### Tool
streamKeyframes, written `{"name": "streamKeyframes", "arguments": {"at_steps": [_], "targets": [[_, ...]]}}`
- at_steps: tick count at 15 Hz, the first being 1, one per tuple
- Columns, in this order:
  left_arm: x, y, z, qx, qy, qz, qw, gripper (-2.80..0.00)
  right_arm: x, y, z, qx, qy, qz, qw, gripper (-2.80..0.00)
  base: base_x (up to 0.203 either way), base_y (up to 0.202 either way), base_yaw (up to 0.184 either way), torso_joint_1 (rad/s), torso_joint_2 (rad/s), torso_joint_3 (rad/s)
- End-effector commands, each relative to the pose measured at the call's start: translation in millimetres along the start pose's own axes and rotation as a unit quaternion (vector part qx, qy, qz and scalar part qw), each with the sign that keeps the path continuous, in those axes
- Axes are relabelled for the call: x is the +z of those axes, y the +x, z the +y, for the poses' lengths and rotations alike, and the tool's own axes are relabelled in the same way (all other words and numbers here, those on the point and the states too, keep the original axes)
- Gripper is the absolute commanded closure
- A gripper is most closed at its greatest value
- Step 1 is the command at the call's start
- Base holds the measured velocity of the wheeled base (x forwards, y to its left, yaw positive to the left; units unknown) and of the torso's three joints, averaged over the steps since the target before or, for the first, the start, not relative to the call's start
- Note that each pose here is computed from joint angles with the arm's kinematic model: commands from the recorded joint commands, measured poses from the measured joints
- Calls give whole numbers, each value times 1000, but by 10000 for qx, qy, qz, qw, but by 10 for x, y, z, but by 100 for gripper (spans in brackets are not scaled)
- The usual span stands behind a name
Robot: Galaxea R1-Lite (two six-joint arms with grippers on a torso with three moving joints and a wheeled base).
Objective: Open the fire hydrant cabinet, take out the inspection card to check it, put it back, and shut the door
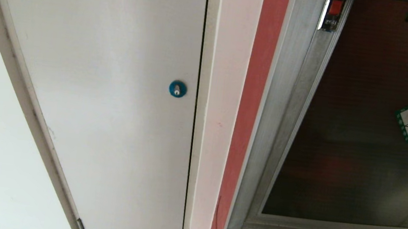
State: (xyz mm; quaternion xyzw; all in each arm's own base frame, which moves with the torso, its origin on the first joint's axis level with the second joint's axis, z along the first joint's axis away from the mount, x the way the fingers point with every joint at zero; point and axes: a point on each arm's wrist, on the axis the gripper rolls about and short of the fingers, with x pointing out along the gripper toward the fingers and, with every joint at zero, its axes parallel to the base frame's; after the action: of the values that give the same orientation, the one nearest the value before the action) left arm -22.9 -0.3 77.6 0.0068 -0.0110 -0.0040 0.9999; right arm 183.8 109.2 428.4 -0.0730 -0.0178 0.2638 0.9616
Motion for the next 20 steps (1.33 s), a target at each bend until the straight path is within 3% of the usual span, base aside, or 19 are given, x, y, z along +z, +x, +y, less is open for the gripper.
{"name": "streamKeyframes", "arguments": {"at_steps": [1, 20], "targets": [[-21, 5, -1, -6, 1, 33, 10000, 0, -6, -5, -27, -58, 1, 18, 10000, 0, 0, 0, 0, 0, 0, 0], [-21, 5, 0, 2, 1, 33, 10000, 0, -155, 213, -76, -151, 39, 334, 9993, 0, 0, 0, 0, 0, 0, 0]]}}
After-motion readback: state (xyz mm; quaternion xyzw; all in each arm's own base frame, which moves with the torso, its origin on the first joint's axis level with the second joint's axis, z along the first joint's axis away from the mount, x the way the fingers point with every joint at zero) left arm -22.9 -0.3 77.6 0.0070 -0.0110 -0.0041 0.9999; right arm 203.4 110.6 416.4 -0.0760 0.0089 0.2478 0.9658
